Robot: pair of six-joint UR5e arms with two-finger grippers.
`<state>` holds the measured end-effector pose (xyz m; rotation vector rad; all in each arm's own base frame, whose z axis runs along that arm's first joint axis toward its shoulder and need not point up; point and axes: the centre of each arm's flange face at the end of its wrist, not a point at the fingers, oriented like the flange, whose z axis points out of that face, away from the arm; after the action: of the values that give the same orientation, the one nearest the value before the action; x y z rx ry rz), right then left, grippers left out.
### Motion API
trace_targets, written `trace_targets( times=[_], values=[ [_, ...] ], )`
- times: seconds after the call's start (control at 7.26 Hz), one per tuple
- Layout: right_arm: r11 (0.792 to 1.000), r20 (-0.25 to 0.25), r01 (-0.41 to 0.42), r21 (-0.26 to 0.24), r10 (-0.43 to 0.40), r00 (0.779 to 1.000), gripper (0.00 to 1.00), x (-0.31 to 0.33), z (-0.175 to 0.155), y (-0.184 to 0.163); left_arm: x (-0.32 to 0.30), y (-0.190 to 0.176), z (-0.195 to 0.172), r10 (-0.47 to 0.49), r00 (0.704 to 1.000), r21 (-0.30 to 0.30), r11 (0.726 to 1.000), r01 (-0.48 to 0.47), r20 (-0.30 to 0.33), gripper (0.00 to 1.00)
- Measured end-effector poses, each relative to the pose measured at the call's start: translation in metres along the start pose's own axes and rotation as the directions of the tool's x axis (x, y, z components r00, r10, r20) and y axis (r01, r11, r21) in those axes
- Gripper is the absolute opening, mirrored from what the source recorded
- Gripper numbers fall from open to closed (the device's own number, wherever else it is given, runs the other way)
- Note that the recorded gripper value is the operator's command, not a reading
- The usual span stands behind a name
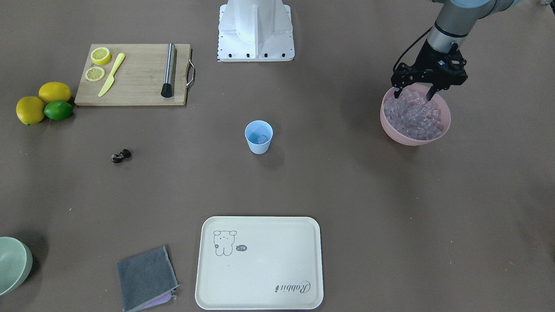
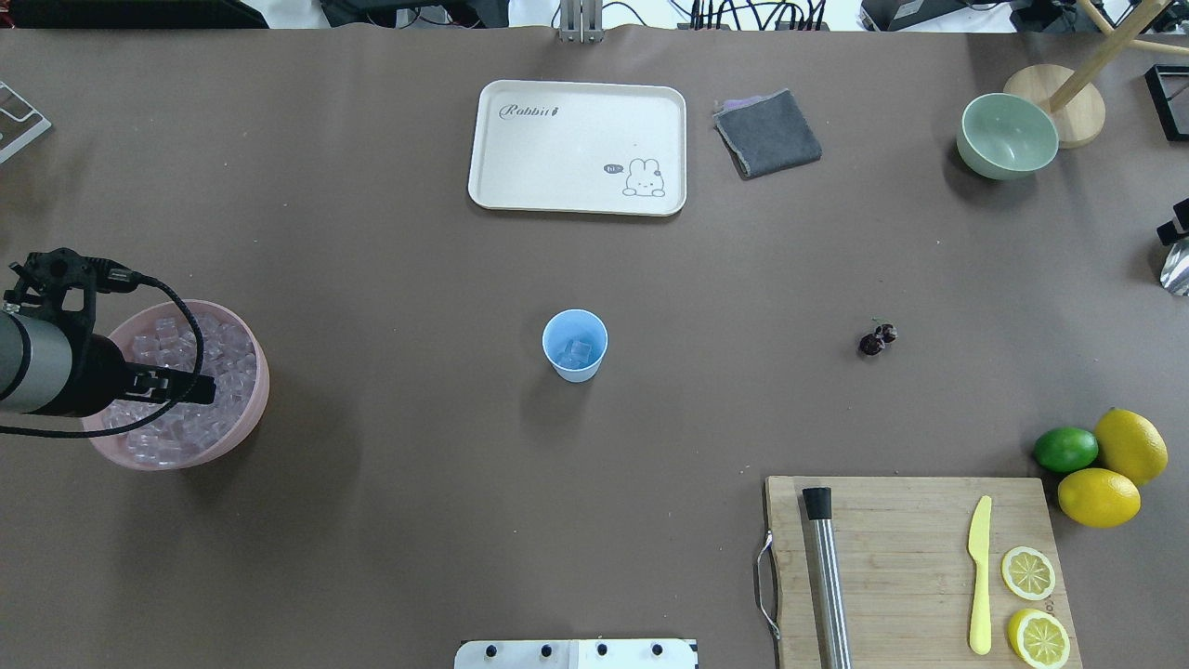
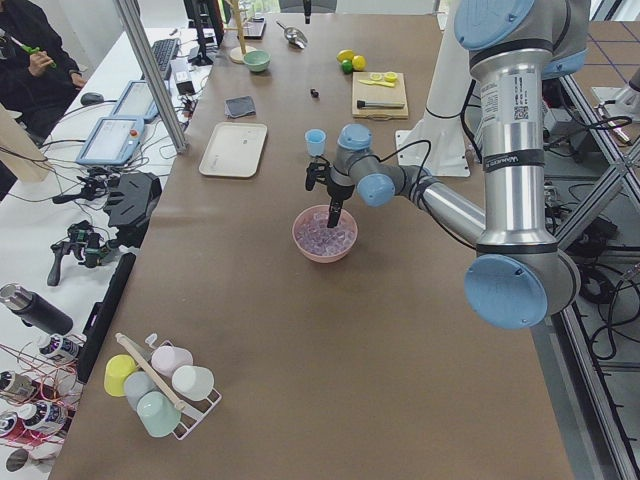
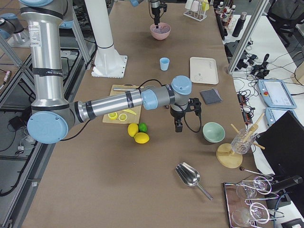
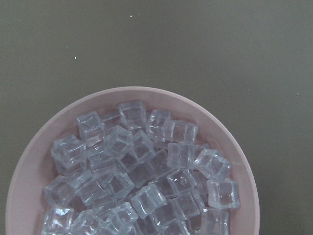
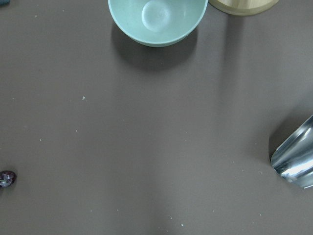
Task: Put ice and cherries in cup
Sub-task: 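Lower the left gripper into the bowl and grasp another ice cube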
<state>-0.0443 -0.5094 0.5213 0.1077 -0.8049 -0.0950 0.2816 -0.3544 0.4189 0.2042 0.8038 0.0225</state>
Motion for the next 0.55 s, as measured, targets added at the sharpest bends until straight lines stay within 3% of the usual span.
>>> trace_targets(
  times=[0.55],
  values=[
    [1.000,0.005,0.007,-0.005,-0.007,1.000,1.00,-0.0056,0.0026,-0.0023,0.0042,0.0112,0.0166,0.023,1.000,-0.036,0.999,-0.023,0.007,0.97]
  ],
)
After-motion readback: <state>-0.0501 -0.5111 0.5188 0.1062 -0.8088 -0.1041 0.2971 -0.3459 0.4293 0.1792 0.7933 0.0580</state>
